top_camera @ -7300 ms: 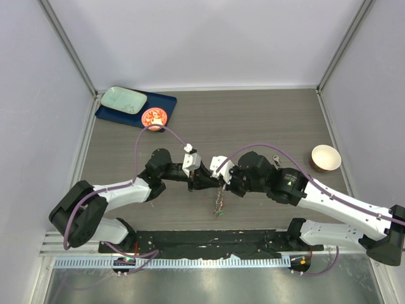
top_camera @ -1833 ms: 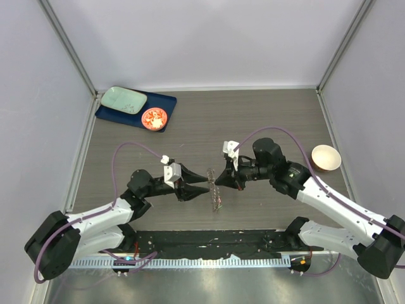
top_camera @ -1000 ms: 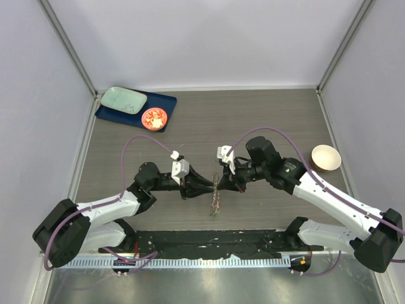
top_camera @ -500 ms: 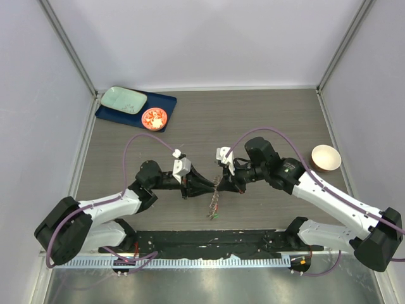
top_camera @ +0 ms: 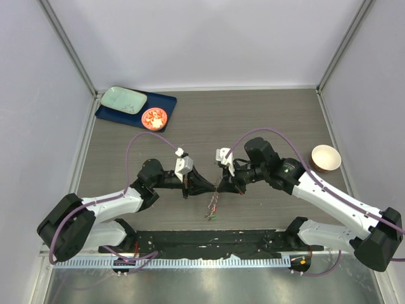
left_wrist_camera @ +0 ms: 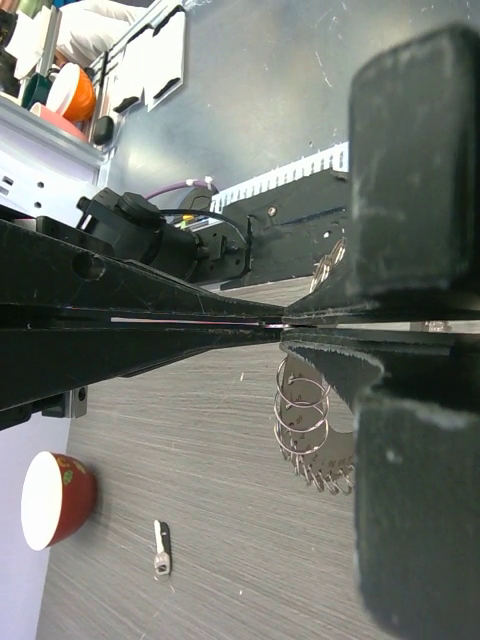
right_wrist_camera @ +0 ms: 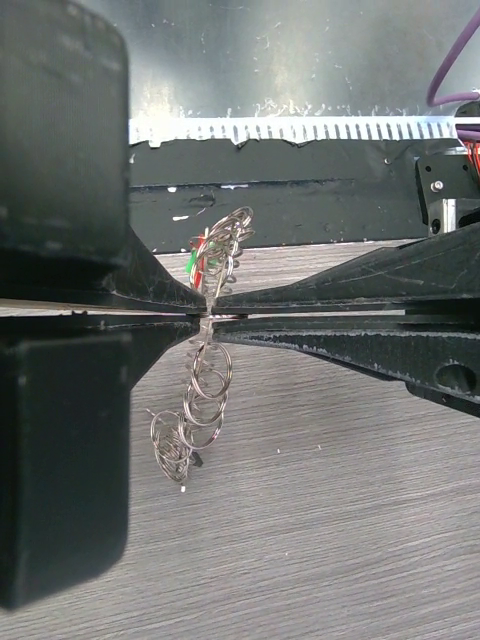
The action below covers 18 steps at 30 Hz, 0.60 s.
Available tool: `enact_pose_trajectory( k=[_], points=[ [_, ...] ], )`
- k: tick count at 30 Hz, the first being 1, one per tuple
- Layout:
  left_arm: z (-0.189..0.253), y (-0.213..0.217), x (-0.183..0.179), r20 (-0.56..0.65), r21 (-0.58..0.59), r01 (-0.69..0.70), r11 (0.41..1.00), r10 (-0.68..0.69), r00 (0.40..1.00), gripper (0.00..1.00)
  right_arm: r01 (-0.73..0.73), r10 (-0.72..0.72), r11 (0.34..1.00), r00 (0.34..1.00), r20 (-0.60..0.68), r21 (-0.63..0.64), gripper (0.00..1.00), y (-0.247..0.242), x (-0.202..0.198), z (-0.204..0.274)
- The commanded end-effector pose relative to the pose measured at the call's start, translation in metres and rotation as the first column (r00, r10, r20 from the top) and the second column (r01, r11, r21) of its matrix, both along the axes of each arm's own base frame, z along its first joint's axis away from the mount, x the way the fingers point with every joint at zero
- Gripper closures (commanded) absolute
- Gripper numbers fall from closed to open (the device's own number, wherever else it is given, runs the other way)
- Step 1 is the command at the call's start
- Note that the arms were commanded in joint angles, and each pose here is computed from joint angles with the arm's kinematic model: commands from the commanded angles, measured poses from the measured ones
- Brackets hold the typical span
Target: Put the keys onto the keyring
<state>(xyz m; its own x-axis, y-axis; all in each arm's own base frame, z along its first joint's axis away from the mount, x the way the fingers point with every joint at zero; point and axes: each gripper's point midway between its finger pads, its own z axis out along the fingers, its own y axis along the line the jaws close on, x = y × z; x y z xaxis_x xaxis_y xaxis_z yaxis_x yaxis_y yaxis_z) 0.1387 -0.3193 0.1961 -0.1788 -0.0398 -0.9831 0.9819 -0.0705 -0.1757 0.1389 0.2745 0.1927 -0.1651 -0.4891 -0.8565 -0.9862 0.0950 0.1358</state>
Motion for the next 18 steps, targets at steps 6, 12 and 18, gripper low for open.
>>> enact_pose_trajectory(
  k=[6,12,18],
  points=[
    [0.012,0.0,0.002,0.064,-0.025,-0.009,1.0,0.01,0.998,1.0,0.027,-0.038,0.995,0.994,0.102,0.101,0.81,0.009,0.012,0.041],
    [-0.005,0.013,0.016,0.171,0.009,-0.149,0.989,0.145,0.975,1.0,0.132,-0.152,0.977,0.982,0.113,0.165,0.4,0.005,0.022,0.053],
    [-0.025,0.026,0.021,0.322,0.038,-0.255,0.966,0.23,0.918,1.0,0.471,-0.486,0.868,0.87,0.076,0.158,0.21,-0.012,0.073,0.05]
  ],
)
